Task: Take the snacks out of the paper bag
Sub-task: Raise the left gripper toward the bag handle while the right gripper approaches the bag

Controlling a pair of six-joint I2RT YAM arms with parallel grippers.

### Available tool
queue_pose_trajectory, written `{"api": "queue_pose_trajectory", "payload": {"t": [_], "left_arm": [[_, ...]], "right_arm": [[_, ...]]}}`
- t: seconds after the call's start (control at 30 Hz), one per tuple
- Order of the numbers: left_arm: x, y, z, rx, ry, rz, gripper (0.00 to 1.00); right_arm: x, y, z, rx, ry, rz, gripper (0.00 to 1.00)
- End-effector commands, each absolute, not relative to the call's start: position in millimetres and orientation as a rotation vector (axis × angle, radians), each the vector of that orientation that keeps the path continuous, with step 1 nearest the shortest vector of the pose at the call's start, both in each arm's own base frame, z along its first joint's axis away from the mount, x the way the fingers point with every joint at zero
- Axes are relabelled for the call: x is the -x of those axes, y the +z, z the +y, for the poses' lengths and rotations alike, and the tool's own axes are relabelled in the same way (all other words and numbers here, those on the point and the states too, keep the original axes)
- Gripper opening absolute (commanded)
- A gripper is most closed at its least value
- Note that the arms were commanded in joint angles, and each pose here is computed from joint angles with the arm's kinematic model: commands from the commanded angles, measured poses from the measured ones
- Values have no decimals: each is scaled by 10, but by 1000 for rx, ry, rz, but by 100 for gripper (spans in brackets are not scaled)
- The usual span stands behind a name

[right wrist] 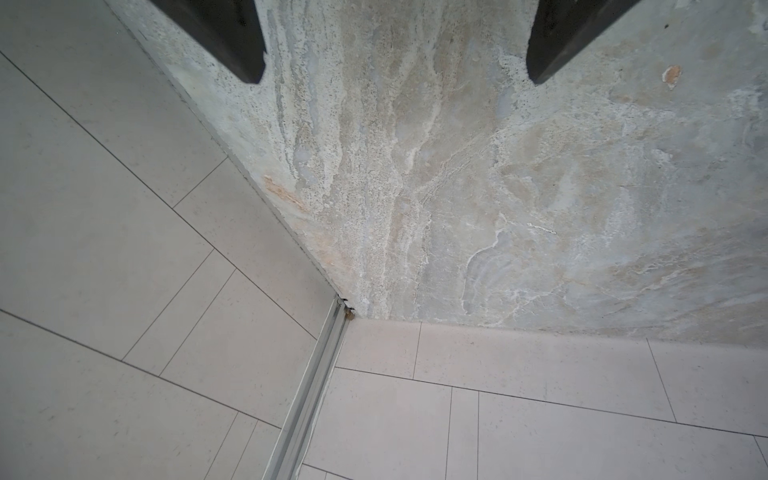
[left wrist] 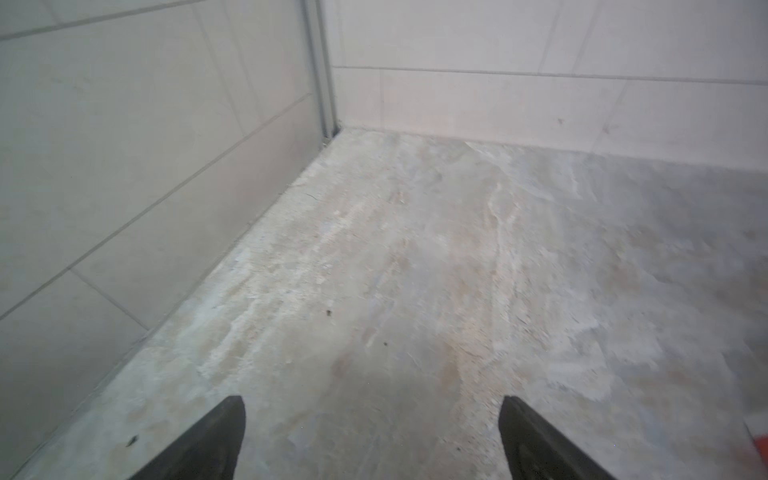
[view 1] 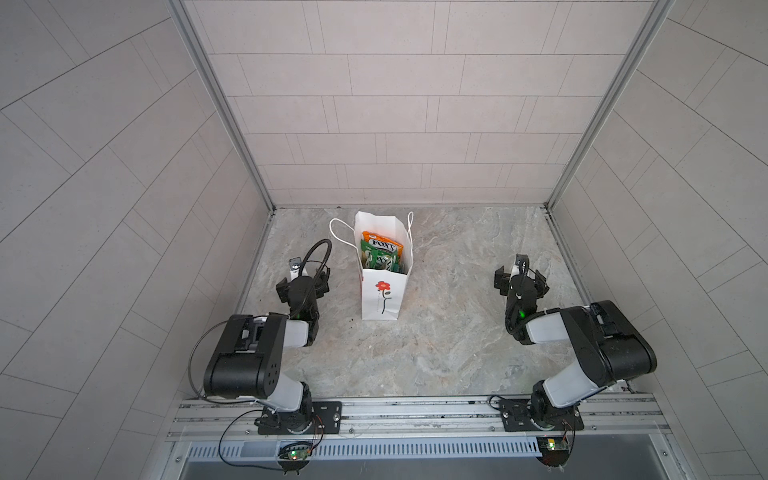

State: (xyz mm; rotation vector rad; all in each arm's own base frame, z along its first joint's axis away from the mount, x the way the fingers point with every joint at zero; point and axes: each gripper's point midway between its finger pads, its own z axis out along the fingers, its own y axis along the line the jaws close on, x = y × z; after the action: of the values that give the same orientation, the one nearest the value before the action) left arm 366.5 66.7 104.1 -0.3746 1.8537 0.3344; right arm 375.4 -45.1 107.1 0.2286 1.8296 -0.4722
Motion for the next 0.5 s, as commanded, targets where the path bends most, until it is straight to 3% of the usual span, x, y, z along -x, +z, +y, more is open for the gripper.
{"api": "queue_pose_trajectory", "payload": {"t": [0.0,0.13,0.27,0.47], "left_arm": [[-3484,1391,988,606,477,1770,100],[-3421,1851,1048,743,428,1718,100],[-3478,2396,925,762,261,1741,100],[-3692,3322,219,562,-272,1794,100]], "right_arm": [[-3753,1287,-482,-238,-506,1848,99],[-3813,1512,-456,-238,-494,1869,99],[-3839,1708,-288,-253,-328,1897,99],[-3887,1899,-19,-250,-125,2033,99]]}}
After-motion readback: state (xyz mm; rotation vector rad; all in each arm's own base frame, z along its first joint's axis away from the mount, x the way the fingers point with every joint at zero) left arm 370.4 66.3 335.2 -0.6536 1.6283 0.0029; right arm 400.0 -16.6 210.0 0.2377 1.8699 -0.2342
